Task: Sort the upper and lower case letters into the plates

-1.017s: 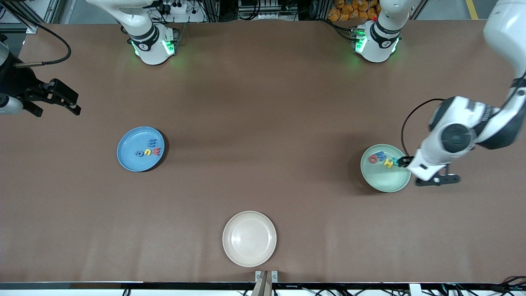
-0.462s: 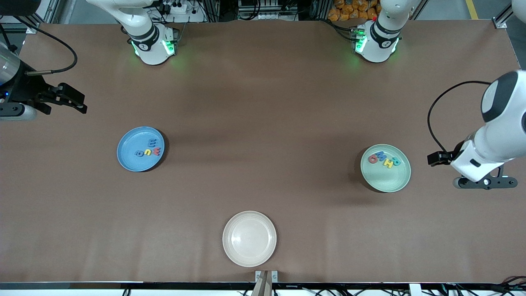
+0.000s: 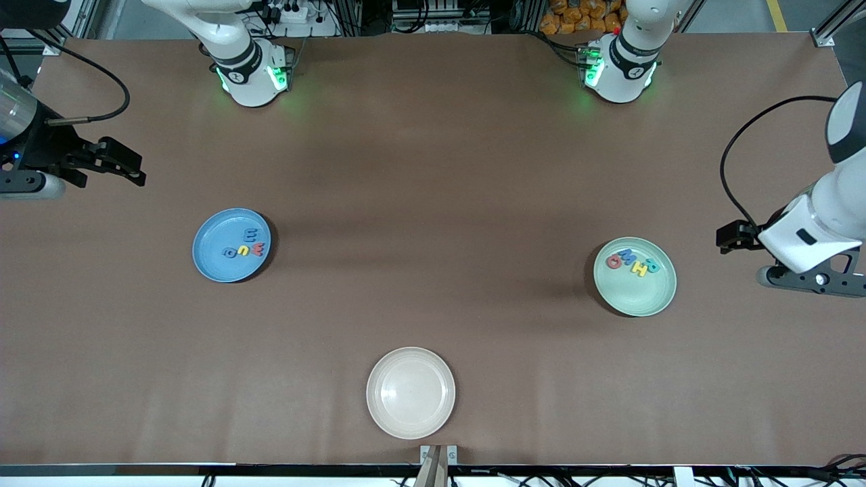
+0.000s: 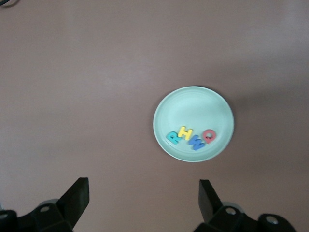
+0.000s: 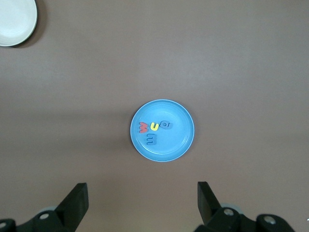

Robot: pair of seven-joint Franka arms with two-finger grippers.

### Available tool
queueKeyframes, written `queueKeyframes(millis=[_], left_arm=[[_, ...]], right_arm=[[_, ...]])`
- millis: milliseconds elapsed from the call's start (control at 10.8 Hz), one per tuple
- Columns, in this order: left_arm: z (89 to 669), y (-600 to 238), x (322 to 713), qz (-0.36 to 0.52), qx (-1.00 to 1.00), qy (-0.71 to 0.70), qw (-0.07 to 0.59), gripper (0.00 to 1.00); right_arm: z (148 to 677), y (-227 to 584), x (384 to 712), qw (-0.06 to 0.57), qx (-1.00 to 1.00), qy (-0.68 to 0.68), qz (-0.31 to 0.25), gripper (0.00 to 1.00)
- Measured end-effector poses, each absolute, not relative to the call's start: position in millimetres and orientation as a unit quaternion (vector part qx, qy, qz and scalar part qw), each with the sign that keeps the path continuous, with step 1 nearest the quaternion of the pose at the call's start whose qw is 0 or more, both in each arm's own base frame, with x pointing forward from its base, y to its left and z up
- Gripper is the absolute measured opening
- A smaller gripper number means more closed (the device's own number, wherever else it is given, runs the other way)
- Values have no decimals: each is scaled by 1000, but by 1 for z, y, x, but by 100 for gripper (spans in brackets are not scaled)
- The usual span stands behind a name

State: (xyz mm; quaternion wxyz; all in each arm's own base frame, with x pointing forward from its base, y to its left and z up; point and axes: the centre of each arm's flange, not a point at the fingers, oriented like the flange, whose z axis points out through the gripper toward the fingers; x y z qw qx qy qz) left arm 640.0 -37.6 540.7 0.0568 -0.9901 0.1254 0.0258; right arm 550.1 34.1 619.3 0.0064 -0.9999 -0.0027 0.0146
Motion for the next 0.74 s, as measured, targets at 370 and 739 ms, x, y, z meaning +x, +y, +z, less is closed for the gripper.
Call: queueKeyframes(millis=[370, 739], left_arm=[[563, -47, 626, 44, -988, 148, 20, 100], [576, -22, 623, 46, -991, 121, 21, 100]], right_arm=[[619, 34, 550, 6, -1000, -3, 15, 100], [621, 34, 549, 6, -1000, -4, 12, 100]])
